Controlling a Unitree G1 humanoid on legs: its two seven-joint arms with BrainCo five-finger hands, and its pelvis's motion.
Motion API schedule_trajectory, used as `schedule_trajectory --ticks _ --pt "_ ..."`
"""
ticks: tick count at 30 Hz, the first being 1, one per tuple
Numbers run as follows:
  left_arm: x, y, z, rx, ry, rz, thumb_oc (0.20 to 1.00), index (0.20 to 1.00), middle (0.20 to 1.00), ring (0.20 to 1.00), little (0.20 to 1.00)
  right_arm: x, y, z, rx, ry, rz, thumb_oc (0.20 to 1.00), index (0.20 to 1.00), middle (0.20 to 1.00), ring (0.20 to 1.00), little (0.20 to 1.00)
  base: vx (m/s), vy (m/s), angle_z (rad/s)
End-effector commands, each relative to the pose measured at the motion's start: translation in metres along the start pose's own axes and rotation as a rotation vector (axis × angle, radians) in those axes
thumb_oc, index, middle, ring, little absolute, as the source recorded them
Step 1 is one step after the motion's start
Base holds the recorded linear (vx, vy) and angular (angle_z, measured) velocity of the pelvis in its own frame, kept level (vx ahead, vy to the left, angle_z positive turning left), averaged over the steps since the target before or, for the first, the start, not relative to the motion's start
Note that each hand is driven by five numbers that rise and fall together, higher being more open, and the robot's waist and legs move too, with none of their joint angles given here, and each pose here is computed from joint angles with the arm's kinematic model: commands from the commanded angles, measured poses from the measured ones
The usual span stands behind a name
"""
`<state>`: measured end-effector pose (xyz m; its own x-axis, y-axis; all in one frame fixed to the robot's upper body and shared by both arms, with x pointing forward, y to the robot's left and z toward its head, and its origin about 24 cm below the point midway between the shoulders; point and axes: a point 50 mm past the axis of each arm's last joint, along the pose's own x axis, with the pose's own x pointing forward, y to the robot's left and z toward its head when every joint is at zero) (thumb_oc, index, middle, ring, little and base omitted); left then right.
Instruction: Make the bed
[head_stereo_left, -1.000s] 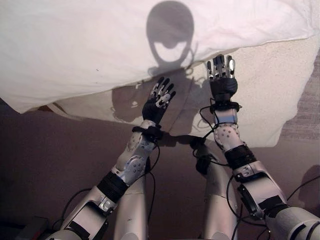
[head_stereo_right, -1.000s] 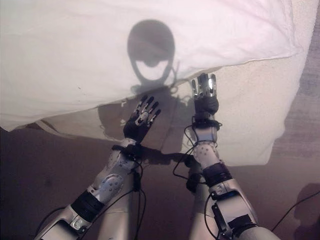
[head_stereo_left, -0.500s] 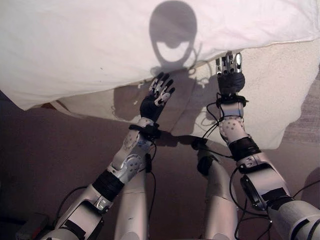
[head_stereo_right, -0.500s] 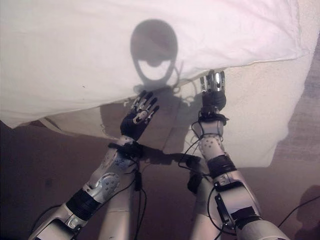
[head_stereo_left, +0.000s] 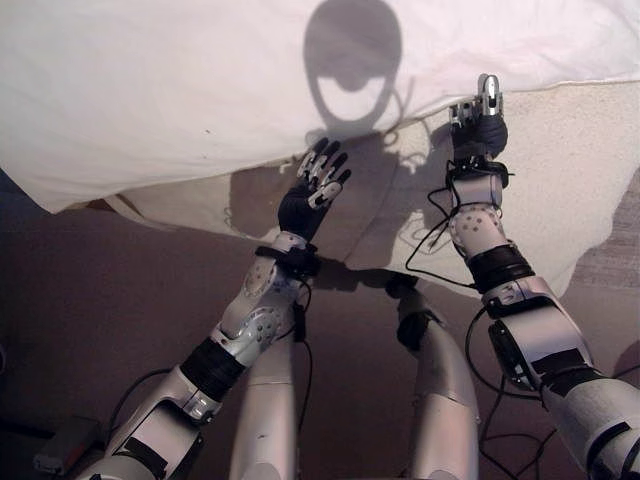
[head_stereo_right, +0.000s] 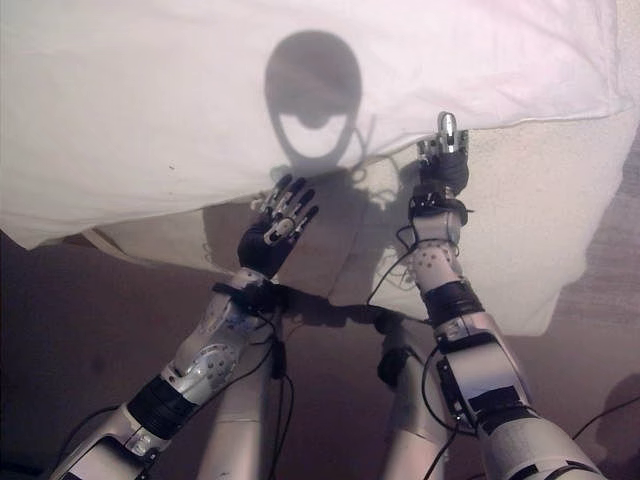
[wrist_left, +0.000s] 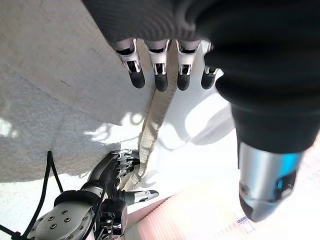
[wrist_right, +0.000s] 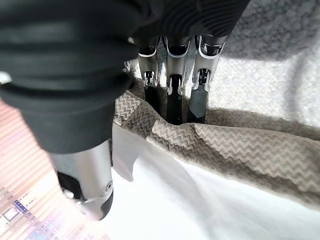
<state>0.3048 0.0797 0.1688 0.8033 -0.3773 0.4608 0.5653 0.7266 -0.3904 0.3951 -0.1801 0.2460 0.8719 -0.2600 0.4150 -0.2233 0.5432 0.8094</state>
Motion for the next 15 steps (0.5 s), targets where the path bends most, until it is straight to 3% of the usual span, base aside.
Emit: schedule_trajectory --ticks 1,15 --pt "-0.005 -0.032 0.013 0.011 -0.084 -0.157 1.0 1.0 1.0 1.0 1.0 0.013 0.042 0.029 -0.094 -0.091 0.174 1.0 1.0 1.0 1.0 1.0 0.0 0.0 0.0" --pt "-0.012 -0.027 0.01 0.012 -0.056 -0.152 1.0 1.0 1.0 1.0 1.0 0.036 0.063 0.06 -0.119 -0.182 0.157 1.0 1.0 1.0 1.0 1.0 0.0 0.0 0.0"
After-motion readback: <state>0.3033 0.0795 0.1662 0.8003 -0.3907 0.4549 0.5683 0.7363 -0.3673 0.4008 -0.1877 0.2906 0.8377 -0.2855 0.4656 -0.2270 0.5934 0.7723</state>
